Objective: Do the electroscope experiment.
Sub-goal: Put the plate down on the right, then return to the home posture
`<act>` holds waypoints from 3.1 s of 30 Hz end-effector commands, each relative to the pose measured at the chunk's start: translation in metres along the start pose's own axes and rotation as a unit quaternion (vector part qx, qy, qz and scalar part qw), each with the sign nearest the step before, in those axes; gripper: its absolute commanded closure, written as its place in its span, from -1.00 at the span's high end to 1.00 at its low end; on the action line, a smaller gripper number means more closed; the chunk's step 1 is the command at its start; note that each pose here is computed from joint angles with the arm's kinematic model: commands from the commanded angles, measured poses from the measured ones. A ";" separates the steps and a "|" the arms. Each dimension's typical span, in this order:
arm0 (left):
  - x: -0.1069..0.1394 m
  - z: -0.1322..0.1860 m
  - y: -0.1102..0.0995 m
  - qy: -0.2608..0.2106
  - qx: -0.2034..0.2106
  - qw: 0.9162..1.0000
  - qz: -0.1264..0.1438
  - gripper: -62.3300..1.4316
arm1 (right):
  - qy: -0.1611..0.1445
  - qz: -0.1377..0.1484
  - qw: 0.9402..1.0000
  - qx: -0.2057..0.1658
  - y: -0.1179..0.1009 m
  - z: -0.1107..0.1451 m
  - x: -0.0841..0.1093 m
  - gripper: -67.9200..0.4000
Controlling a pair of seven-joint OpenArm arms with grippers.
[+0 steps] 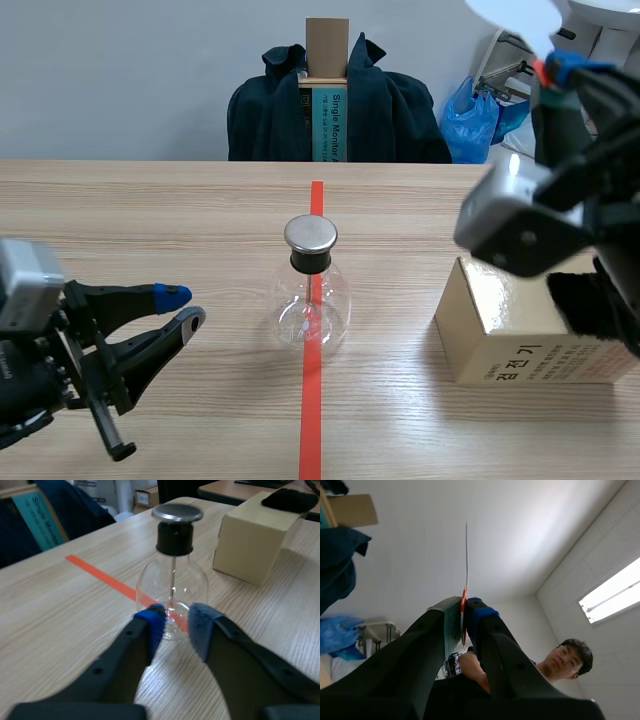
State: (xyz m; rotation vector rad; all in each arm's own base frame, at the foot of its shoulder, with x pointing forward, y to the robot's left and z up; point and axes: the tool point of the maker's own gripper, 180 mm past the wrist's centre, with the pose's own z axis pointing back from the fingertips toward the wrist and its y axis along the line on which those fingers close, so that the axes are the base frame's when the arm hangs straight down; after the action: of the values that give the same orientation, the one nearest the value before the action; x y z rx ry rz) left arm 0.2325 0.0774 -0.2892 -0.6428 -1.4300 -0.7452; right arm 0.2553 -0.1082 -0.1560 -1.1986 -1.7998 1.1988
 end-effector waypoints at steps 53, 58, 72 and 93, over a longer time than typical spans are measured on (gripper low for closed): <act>0.092 0.027 -0.035 0.083 0.039 0.994 -0.067 1.00 | 0.082 0.042 0.971 0.222 0.126 0.131 -0.016 0.08; 0.091 0.027 -0.035 0.083 0.039 0.993 -0.067 1.00 | 0.081 0.043 0.971 0.222 0.126 0.131 -0.016 0.83; 0.091 0.027 -0.035 0.085 0.037 0.993 -0.071 1.00 | 0.131 -0.022 0.968 0.212 0.090 0.139 -0.025 0.98; 0.088 0.027 -0.036 0.094 0.031 0.991 -0.090 1.00 | 0.249 -0.412 0.876 0.027 -0.023 0.026 -0.073 0.98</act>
State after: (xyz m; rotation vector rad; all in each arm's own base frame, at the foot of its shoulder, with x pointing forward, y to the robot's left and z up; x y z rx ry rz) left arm 0.1876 0.0731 -0.2060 -0.3663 -1.3259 -0.8895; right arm 0.2459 -0.1861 -0.1559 -0.4857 -1.5370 0.3909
